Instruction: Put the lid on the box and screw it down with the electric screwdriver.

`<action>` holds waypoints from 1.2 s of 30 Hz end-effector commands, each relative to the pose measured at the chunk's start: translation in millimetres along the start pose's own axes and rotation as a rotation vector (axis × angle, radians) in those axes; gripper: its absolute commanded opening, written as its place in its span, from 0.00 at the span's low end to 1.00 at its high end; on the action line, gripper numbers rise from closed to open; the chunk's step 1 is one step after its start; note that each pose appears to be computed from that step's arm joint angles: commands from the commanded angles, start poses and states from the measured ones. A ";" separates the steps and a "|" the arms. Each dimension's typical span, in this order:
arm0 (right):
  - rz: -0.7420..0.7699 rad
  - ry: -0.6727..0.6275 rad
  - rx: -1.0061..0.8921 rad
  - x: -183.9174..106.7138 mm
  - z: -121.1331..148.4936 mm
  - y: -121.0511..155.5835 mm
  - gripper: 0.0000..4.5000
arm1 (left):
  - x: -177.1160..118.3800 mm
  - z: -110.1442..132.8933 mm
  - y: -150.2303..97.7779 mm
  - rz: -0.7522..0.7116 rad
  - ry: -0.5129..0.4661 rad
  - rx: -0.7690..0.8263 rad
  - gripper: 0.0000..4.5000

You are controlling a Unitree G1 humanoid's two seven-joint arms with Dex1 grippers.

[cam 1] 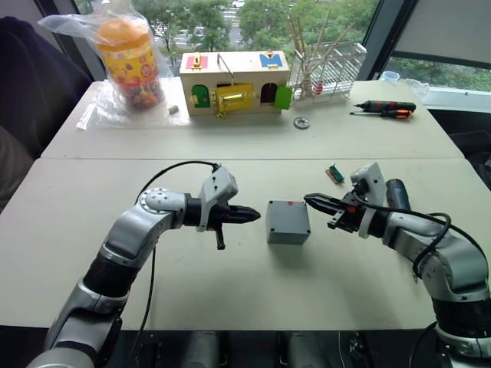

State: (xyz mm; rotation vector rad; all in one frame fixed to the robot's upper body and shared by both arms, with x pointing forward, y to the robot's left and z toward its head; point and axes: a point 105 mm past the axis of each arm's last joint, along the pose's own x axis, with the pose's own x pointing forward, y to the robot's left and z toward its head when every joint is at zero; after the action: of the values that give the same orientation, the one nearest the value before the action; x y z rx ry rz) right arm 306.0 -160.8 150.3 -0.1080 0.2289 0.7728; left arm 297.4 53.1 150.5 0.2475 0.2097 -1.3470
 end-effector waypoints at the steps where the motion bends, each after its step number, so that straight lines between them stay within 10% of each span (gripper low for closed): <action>1: 0.022 -0.005 -0.032 -0.4 4.0 4.3 0.01 | 0.9 10.3 -3.3 -0.009 -0.024 0.036 0.00; 9: 0.026 0.007 -0.054 1.4 2.1 3.9 0.06 | 2.4 10.2 -3.2 -0.006 -0.025 0.037 0.00; 19: -0.053 -0.033 -0.078 -24.2 32.8 -18.7 0.99 | 6.8 19.5 -5.5 -0.020 -0.067 0.050 0.00; 24: -0.212 0.041 -0.060 -77.2 63.1 -67.8 0.99 | 15.7 40.6 -18.1 -0.088 -0.129 0.102 0.00; 30: -0.347 0.496 0.093 -151.9 22.7 -107.9 0.99 | 34.1 57.8 -48.2 -0.216 -0.183 0.184 0.00; 36: -0.352 0.589 0.303 -166.1 2.7 -117.3 0.99 | 46.4 54.3 -64.6 -0.261 -0.182 0.232 0.00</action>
State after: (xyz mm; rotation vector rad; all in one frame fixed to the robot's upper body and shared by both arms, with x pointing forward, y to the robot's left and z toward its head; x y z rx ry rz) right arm 272.8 -355.9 185.0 -0.0904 0.8649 0.3342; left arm 251.6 -16.6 179.1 0.2595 -0.0146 -1.6299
